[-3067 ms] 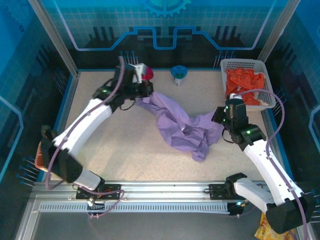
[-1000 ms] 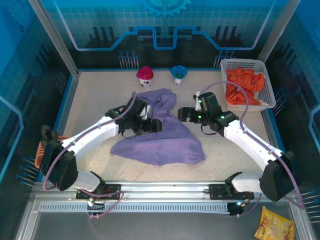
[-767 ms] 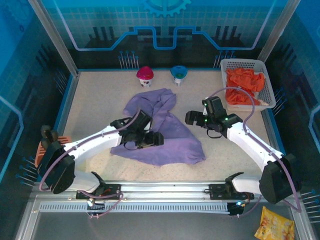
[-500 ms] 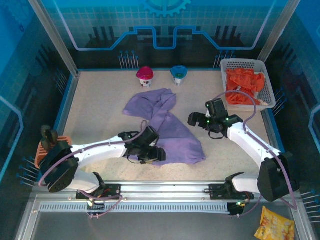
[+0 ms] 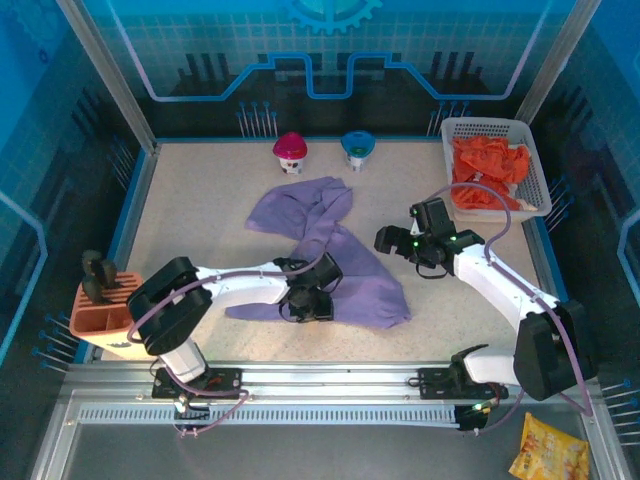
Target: Fold and stack the t-shirts
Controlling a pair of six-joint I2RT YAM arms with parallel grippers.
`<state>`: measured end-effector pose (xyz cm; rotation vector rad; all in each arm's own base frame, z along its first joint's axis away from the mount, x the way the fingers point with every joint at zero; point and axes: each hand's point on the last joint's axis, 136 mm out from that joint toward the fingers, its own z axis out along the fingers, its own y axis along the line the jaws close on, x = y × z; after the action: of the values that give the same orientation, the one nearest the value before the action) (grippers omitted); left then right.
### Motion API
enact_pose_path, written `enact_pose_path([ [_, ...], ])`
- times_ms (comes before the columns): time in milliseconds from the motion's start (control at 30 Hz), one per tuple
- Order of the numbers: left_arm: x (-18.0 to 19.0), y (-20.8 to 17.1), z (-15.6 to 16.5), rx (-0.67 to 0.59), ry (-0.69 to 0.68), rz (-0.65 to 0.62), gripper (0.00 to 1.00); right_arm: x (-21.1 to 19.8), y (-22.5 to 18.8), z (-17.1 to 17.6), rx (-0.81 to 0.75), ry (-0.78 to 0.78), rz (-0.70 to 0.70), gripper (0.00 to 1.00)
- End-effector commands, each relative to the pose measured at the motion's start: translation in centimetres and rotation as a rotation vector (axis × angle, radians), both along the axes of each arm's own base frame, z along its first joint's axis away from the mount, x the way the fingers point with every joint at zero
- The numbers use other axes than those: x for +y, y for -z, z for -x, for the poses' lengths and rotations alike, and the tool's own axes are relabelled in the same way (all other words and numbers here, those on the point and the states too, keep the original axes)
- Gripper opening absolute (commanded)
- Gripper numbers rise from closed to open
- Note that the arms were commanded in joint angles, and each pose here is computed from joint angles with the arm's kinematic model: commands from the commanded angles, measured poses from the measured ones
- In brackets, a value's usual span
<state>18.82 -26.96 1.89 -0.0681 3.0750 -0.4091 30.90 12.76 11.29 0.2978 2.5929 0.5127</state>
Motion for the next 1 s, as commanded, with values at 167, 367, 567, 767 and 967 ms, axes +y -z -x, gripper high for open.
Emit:
enact_pose_path([
  [167,9.9,-9.1,-4.6,-0.181,-0.008,-0.19,0.0,-0.8,0.6,0.0,0.008,-0.001,0.03,0.94],
  [367,16.6,-17.8,-4.6,-0.297,-0.042,-0.239,0.0,2.6,1.1,-2.9,-0.037,-0.066,-0.059,0.9],
  [567,17.9,-17.4,-3.3,-0.304,-0.037,-0.232,0.0,9.4,1.0,-9.7,-0.108,-0.111,-0.214,0.98],
  [767,18.7,-17.4,-2.5,-0.351,-0.068,-0.22,0.0,12.4,3.8,-15.6,-0.063,-0.008,-0.231,0.99],
  [967,18.8,-17.4,-2.2,-0.371,-0.068,-0.204,0.0,12.6,5.8,-17.5,-0.014,0.035,-0.18,0.48],
])
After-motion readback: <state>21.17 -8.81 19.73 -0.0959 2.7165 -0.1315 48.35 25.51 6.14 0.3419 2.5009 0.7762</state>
